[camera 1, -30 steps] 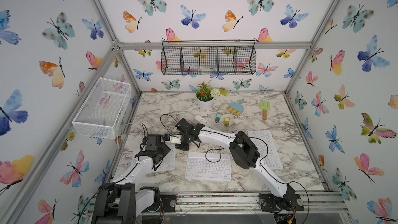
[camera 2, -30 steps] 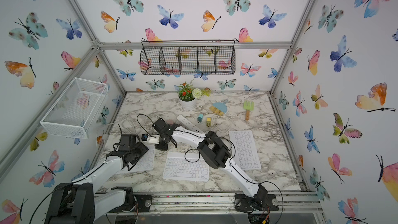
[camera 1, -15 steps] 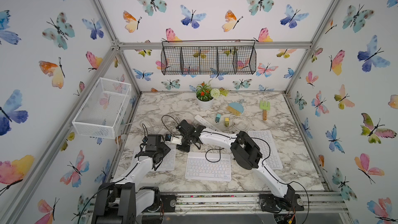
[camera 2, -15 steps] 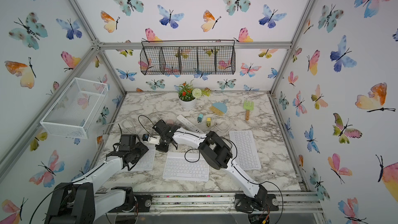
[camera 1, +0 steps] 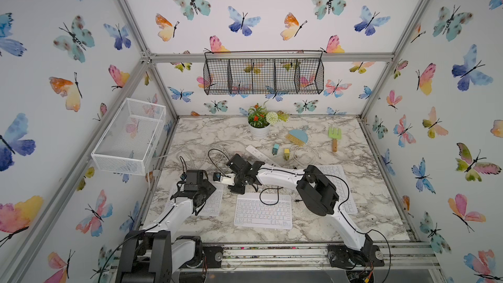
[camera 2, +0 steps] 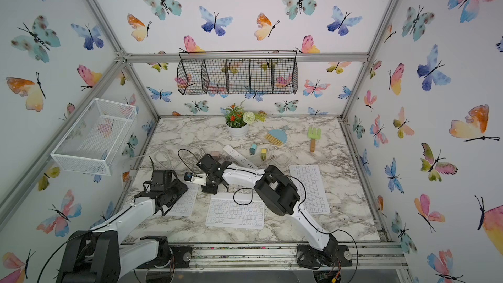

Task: Unplug the wireless keyboard
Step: Remove the power cord from the keyboard.

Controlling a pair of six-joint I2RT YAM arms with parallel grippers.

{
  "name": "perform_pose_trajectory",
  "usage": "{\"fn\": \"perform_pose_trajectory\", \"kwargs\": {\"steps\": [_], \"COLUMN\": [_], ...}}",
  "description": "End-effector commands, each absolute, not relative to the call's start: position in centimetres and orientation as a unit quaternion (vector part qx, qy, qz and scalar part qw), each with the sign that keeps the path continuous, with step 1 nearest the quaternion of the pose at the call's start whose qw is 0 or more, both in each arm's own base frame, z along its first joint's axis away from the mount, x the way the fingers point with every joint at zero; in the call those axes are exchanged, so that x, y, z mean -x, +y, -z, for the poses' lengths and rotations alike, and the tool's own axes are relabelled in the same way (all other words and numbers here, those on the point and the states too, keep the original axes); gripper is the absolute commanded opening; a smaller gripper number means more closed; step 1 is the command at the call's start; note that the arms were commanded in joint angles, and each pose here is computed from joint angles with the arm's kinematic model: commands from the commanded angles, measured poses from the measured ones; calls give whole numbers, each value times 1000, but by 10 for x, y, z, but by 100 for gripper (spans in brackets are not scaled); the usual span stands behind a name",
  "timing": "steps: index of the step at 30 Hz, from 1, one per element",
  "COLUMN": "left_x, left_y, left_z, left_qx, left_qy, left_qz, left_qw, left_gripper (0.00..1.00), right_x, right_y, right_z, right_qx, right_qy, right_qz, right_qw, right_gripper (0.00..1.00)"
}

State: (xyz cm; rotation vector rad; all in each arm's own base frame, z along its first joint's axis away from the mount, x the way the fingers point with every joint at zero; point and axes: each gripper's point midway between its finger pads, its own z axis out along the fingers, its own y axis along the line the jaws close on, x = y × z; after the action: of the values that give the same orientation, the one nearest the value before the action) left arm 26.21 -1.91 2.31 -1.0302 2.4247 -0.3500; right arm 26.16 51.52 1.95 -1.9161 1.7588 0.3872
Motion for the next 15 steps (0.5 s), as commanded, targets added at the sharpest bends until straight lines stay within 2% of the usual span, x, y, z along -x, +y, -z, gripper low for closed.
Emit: {"fn": "perform_pose_trajectory", "kwargs": {"steps": [1,4,9,15], "left_x": [-190,-190,-193,-203], "left_y": [-19,-18,-20,-24], "left_z": [27,27,26,19], "left_qx": [397,397,395,390], "left_qy": [909,909,909,907], "left_qz": [75,76,82,104], "left_qw": [98,99,101,119], "left_gripper": [57,57,57,57], "right_x": [-264,-263,-244,-246], "right_y": [471,474,488,471], "right_z": [21,17,5,6], "right_qx": [747,735,708,698], "right_qy": [632,644,664,682], "right_qz": [-62,-74,-152,-131], "right_qw": [197,198,186,174], "right_gripper": [10,10,12,15]}}
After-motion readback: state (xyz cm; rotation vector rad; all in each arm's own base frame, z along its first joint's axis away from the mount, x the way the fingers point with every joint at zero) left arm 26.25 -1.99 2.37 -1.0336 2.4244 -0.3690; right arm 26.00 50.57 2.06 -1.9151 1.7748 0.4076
